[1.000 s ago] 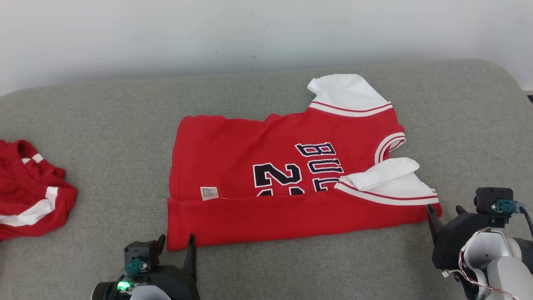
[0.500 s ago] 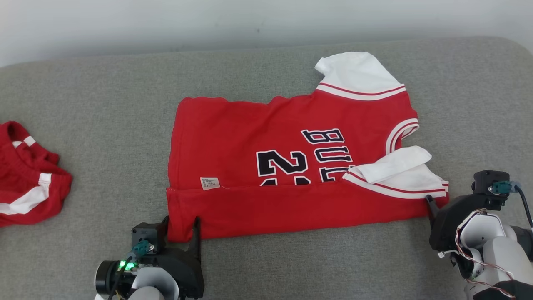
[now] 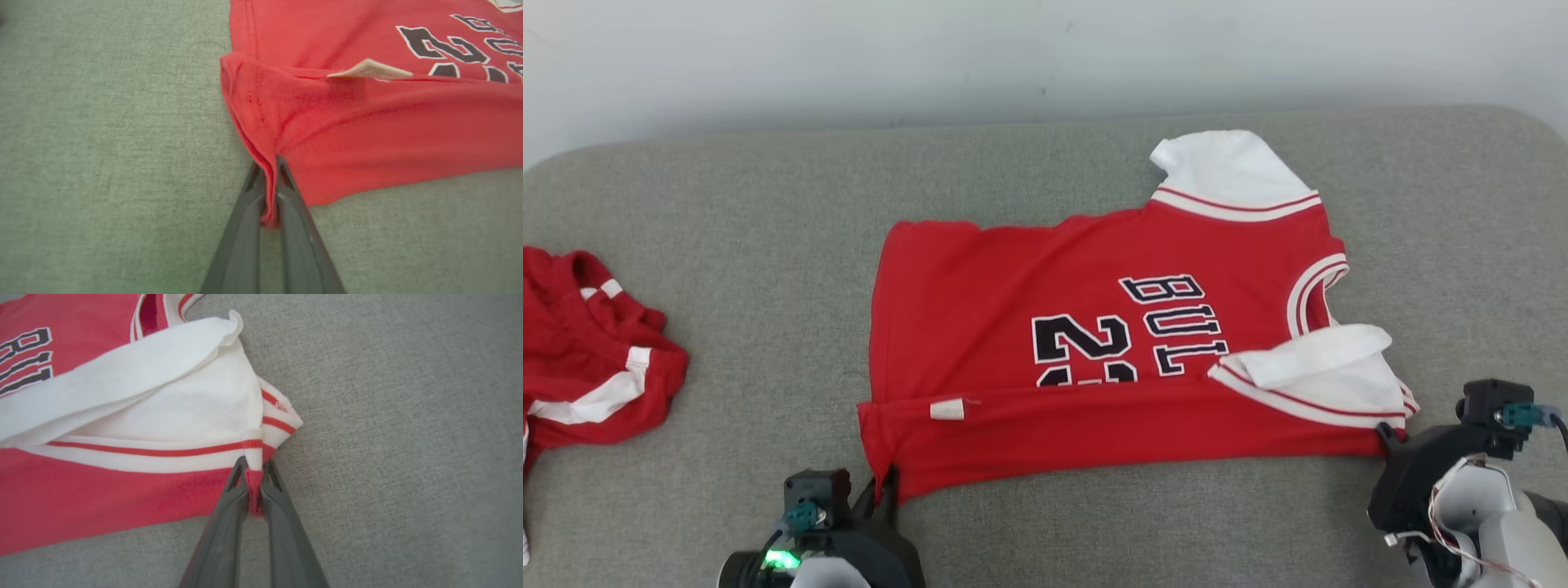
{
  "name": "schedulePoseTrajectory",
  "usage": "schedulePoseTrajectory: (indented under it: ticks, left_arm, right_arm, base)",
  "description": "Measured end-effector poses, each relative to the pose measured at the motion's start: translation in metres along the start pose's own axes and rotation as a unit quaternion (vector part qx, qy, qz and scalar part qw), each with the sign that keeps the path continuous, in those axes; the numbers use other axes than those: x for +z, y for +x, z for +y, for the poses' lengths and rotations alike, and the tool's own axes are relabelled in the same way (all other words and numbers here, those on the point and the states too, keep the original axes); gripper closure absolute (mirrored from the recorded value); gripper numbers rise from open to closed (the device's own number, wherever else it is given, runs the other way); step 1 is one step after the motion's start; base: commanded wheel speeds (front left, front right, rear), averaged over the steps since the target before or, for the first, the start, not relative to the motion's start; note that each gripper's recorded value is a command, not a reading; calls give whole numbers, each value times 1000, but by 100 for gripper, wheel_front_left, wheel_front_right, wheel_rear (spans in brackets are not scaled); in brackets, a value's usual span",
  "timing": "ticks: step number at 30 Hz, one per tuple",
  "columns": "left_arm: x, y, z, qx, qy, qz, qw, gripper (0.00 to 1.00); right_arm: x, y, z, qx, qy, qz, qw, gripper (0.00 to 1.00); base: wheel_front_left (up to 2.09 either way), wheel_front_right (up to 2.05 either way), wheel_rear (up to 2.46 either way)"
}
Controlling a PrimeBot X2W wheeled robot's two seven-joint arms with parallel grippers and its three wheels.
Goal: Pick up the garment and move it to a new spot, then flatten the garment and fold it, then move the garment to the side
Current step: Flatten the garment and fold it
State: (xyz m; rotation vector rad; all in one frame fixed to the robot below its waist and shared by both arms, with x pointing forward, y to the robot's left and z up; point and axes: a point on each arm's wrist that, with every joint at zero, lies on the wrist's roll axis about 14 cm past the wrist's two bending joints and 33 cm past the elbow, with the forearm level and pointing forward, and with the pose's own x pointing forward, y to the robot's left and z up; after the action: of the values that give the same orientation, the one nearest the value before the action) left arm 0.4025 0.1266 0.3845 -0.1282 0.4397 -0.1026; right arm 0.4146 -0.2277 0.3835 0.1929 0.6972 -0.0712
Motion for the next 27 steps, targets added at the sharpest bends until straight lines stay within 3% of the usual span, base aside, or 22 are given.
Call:
schedulePoseTrajectory:
  ticks: [7, 17, 18, 19, 20, 21, 27]
  left_arm:
    - [-4, -22, 5, 0, 5, -2, 1000, 100]
    - [-22, -55, 0, -11, 8, 20, 1000, 100]
    - [-23, -57, 0, -10, 6, 23, 1000, 97]
    - [-24, -59, 1, -9, 7, 25, 1000, 64]
    - [-24, -60, 1, -7, 8, 24, 1000, 24]
    - [-23, -61, 2, -5, 8, 22, 1000, 0]
    - [-10, -62, 13, 15, 5, 5, 1000, 0]
  right_arm:
    - [-3, -30, -9, -4, 16, -25, 1000, 100]
    - [-37, -71, -28, -27, 39, -11, 999, 100]
    - [-40, -73, -29, -28, 40, -8, 999, 100]
    - [-42, -74, -30, -30, 38, -6, 999, 100]
    - [-44, -75, -30, -32, 37, -4, 999, 74]
    - [-46, -76, -31, -33, 36, -2, 999, 0]
    - [-39, -75, -31, -33, 35, -14, 999, 0]
  base:
    - [0, 0, 0]
    - [0, 0, 0]
    - [0, 0, 0]
    - [0, 0, 0]
    - [0, 0, 0]
    - [0, 0, 0]
    - [0, 0, 0]
